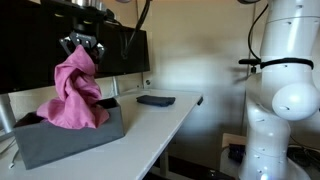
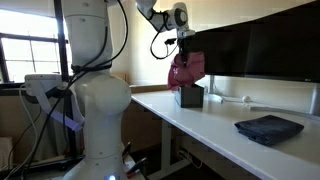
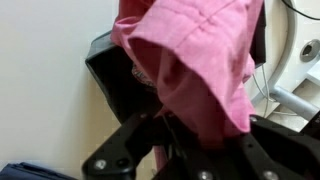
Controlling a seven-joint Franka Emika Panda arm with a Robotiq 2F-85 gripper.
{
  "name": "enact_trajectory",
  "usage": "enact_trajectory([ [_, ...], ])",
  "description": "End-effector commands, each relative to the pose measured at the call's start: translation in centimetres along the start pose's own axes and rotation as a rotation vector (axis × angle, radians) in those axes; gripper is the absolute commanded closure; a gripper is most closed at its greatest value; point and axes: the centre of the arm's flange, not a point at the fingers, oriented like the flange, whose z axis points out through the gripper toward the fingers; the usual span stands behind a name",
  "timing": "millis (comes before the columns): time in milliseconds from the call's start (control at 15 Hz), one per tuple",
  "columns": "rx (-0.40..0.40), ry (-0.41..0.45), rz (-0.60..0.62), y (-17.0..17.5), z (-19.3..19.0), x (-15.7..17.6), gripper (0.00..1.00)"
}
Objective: Put the pink sheets in the box
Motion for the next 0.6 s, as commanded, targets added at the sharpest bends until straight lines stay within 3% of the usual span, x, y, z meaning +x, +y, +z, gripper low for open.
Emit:
enact_trajectory([
  [0, -0.027, -0.041, 0.028, 0.0, 3.6, 1.5, 0.96],
  [533, -0.127, -0.194, 0.081, 0.2, 15.3, 1.8, 0.96],
])
